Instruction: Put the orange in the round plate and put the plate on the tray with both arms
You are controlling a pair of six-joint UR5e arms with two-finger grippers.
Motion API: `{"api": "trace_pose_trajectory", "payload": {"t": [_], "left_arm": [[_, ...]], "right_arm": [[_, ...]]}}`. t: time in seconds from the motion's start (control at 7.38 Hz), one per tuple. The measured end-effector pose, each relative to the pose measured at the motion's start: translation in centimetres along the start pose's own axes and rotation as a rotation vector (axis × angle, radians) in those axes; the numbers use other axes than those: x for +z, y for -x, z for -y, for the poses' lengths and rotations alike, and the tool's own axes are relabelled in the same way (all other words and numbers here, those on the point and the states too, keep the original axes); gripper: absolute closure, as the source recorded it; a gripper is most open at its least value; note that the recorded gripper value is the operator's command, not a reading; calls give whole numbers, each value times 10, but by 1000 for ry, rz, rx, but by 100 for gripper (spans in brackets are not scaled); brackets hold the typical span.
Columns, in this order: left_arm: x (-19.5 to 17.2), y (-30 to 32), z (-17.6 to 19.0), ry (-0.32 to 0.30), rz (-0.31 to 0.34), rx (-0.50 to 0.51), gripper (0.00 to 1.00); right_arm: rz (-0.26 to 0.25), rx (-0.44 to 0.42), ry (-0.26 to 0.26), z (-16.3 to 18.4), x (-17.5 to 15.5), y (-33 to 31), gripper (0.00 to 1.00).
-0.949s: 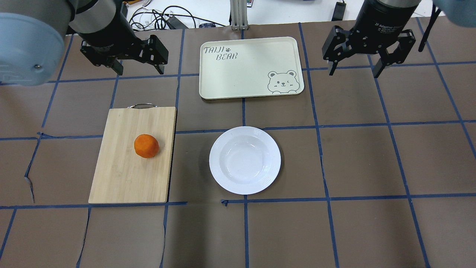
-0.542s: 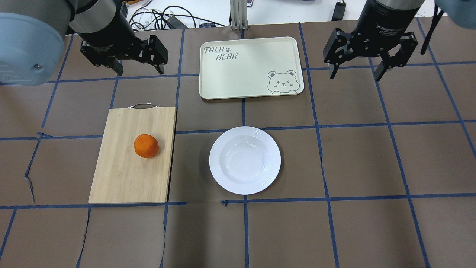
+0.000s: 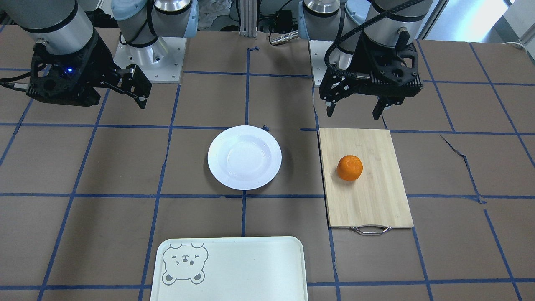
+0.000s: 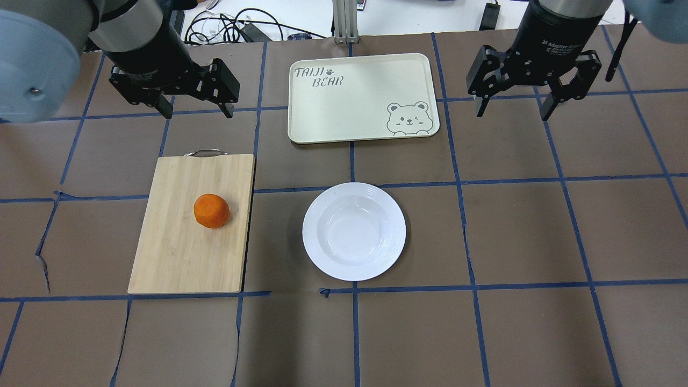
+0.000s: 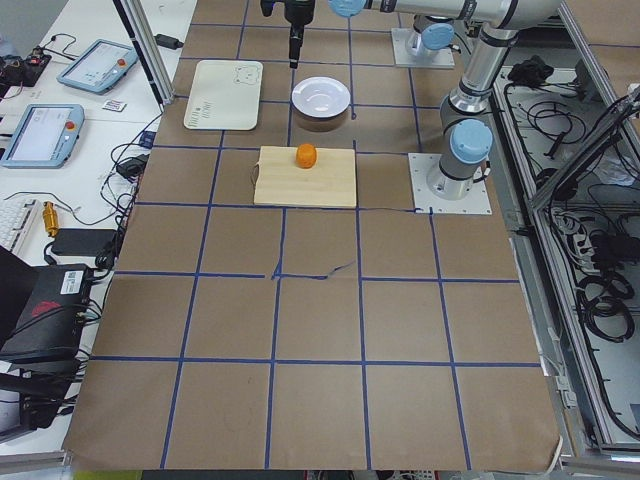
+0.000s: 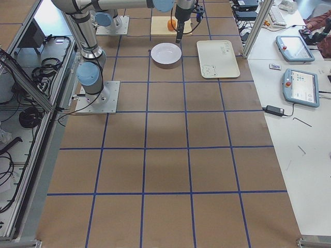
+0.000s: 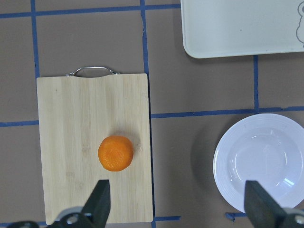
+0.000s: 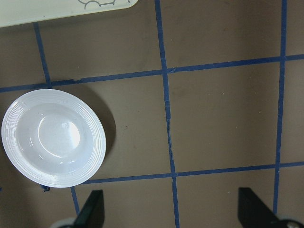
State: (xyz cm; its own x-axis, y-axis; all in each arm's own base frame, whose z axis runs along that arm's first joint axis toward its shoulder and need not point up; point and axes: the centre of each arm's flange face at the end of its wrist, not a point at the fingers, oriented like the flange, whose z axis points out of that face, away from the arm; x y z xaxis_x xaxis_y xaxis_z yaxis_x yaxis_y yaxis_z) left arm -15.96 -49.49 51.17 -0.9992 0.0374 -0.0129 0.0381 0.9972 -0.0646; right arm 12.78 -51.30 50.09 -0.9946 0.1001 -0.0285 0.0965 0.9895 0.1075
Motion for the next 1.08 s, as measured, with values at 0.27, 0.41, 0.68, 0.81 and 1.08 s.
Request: {"api": "trace_pose_trajectory", "payload": {"t": [0.27, 0.41, 0.68, 0.81, 1.08], "left_arm": [[1, 0, -2, 7, -2, 1, 0], [2, 0, -2, 8, -3, 1, 0], [3, 0, -2, 8, -4, 1, 0], [3, 0, -2, 8, -4, 1, 0], [3, 0, -2, 7, -4, 0, 0]], "right_arm": [[4, 2, 6, 2, 3, 0, 0], [3, 3, 7, 2, 4, 0, 0], [2, 8, 6, 2, 4, 0, 0], [3, 10, 5, 2, 4, 0, 0], [1, 10, 6, 2, 4, 0, 0]]}}
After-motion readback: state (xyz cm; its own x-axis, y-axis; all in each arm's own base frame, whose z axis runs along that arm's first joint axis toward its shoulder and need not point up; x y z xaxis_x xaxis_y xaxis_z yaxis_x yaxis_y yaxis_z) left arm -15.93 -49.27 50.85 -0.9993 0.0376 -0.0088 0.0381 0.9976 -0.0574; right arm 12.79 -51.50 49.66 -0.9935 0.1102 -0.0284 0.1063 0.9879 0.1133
